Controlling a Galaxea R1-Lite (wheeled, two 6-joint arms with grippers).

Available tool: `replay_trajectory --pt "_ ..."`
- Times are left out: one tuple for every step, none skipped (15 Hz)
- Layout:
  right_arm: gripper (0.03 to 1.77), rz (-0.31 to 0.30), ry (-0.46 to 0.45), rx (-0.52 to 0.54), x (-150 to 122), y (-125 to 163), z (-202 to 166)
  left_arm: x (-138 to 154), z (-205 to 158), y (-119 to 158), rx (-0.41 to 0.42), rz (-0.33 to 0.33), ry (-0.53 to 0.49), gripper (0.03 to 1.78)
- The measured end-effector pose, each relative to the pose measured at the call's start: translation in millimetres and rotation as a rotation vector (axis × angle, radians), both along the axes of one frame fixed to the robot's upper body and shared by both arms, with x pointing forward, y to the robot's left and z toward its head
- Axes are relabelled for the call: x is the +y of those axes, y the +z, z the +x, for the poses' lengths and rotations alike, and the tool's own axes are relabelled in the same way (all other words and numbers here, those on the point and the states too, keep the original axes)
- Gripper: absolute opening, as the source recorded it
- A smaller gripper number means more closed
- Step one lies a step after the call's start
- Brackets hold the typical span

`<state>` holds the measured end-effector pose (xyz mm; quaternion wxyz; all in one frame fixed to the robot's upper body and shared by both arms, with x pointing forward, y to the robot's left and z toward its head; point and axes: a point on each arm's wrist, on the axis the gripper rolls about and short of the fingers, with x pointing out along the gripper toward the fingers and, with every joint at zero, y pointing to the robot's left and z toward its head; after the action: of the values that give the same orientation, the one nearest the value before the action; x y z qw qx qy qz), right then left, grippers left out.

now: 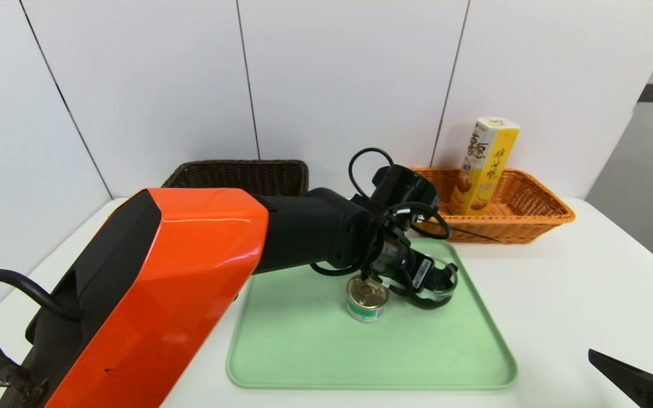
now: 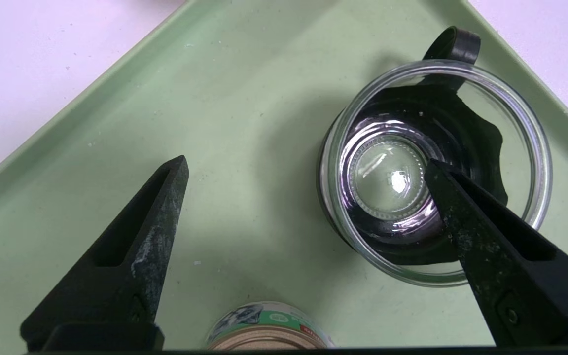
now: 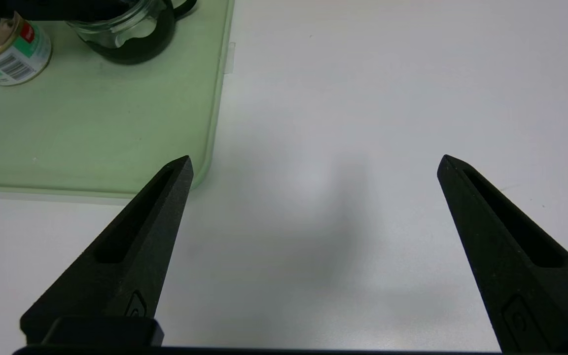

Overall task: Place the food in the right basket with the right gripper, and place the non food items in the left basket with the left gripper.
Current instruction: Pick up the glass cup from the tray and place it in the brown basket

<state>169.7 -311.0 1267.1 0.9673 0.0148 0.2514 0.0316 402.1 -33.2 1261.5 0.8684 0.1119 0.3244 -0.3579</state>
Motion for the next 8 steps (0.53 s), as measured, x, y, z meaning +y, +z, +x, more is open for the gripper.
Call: replay_trajectory --pt "1.71 -0.001 0.0 0.0 -0.4 -0.7 -0.8 0.0 0.6 -0.4 -0.001 -0.002 0.001 1.69" --pt "1.71 -0.003 0.001 0.001 -0.7 -1.7 -1.6 0.1 1.2 -1.0 -0.001 -0.001 0.001 1.69" --pt "1.71 -0.005 0.003 -0.001 -1.0 -2.2 -2.3 -0.1 1.4 -1.7 -0.002 0.002 -0.001 1.69" --pt "1.71 -0.008 0.003 -0.001 -1.3 -2.7 -3.1 -0.4 1.5 -2.5 -0.003 0.004 -0.003 1.69" --pt "1.71 -0.006 0.004 -0.005 -1.6 -2.5 -3.7 -1.1 2.1 -3.4 -0.006 0.001 -0.003 1.48" --pt "1.71 -0.005 0.004 -0.007 -1.9 -2.5 -4.4 -1.7 2.6 -4.6 -0.007 0.0 -0.003 1.32" --pt "1.71 -0.004 0.004 -0.009 -2.1 -2.7 -5.0 -1.8 3.4 -5.8 -0.007 0.001 -0.002 1.18" --pt "1.71 -0.003 0.003 -0.011 -2.3 -2.6 -5.5 -2.1 3.9 -7.5 -0.004 0.003 -0.001 1.04"
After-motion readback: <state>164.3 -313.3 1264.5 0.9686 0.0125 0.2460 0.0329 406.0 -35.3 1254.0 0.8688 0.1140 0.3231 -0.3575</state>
